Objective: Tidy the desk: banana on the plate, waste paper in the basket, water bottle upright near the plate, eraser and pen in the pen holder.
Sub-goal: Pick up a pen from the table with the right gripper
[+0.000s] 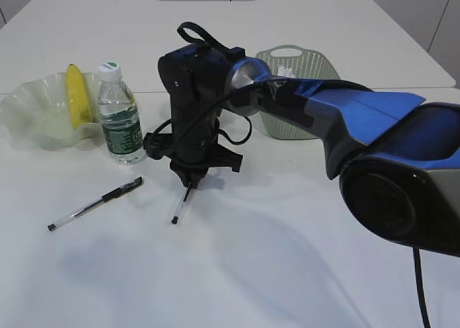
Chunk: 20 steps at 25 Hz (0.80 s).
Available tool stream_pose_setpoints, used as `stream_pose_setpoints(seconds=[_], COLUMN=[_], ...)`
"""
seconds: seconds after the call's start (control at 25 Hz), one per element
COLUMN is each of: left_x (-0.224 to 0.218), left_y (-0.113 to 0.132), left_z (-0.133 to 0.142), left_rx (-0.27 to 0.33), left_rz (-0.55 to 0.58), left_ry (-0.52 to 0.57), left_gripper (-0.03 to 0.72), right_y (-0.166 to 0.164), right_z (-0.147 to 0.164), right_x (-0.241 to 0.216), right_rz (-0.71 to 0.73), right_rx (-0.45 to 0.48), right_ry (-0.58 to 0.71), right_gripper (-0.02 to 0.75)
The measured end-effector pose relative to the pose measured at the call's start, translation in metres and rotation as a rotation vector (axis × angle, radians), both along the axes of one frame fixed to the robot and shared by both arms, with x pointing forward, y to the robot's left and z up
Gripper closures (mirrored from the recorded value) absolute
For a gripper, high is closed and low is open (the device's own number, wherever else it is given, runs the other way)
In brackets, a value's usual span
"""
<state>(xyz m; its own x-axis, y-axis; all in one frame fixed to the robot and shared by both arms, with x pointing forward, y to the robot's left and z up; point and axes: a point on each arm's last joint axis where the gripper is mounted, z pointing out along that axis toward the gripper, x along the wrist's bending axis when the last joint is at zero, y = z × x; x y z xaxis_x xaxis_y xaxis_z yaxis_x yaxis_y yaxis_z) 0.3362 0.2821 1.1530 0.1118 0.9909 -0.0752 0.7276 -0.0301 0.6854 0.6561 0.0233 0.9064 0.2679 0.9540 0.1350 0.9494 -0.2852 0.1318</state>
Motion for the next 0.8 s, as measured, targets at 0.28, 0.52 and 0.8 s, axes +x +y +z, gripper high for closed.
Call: stream_pose_setpoints(seconds=[0.28, 0.52, 0.8], left_x=[0.0, 0.0, 0.0], left_y=[0.0, 0.0, 0.0], left_z=[0.0, 0.0, 0.0], left_rx=[0.0, 0.0, 0.0], left_rz=[0.0, 0.0, 0.0], left_ry=[0.0, 0.0, 0.0], left_gripper=[0.235, 0.235, 0.234], right_y=[0.002, 0.002, -0.002], right_z=[0.024, 0.032, 0.055], right_x=[0.008, 0.011, 0.011], right_rz=[0.143, 0.31, 0.449], right_rx=[-0.01, -0.052, -0.103], right_ry=[-0.104, -0.154, -0.217], right_gripper=[0.696, 0.696, 0.696])
